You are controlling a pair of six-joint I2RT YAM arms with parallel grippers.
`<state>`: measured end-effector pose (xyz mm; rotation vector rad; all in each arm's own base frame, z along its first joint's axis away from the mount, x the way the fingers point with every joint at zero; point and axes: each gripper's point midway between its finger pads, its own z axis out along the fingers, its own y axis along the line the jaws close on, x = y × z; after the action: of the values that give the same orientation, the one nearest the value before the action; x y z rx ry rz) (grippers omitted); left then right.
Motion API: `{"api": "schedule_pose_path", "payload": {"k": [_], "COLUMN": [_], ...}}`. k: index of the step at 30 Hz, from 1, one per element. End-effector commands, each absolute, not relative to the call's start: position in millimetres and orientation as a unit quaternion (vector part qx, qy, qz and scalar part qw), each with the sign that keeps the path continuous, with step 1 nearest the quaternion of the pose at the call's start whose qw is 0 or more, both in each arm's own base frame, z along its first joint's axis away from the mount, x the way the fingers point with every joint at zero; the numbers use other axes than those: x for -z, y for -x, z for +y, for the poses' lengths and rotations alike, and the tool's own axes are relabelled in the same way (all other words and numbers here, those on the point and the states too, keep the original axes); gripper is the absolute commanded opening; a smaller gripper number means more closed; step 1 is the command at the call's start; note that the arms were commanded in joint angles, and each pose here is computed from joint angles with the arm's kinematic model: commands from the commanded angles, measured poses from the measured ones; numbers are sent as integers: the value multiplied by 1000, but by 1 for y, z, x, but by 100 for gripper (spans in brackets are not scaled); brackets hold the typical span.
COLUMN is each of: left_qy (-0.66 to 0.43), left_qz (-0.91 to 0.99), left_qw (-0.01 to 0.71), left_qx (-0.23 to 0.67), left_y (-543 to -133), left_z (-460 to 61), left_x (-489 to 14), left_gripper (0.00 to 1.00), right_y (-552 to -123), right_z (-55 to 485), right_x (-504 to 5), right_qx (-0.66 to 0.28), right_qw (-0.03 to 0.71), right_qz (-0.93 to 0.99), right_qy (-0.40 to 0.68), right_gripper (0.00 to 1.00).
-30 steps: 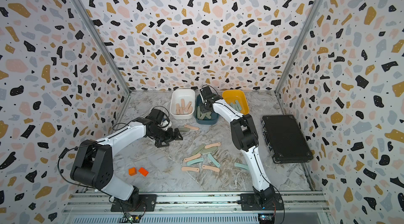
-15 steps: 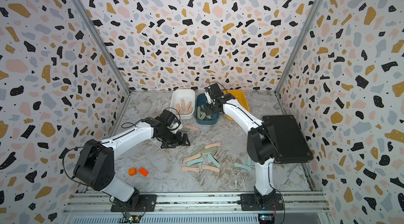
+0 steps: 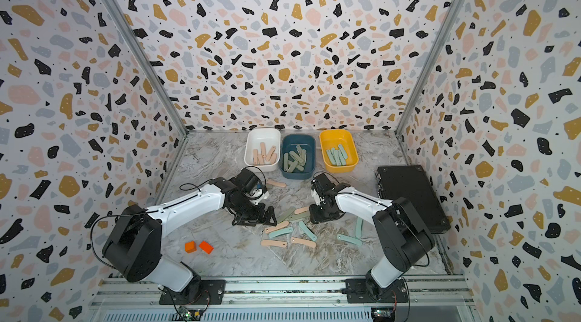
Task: Place the fruit knives into the storage box by color
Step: Pick up the fruit knife from the center of the board.
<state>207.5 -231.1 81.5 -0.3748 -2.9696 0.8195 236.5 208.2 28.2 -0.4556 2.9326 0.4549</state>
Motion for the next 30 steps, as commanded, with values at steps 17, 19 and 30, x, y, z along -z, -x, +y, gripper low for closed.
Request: {"api": "schedule_pose_path", "payload": {"k": [17,19,30], "left_qy": [101,103,103], "left_qz": [-951,-951,-952], "left_qw": [2,-5,-14], "left_qx": [-293,-292,-288], "left_y": [-207,-207,-207], "left_z": [-237,-236,-233], "left_x": [-99,-103,-103], "left_gripper": [99,99,99], "right_y": [-296,-301,-300], "right_z": [255,256,248], "right_x": [-27,-25,-13], "right_qx": [-201,-194,-100], "right_qw": [106,103,101], "right_qz": [963,965,974], "right_qy": [145,145,178], "right_gripper": [73,73,43]}}
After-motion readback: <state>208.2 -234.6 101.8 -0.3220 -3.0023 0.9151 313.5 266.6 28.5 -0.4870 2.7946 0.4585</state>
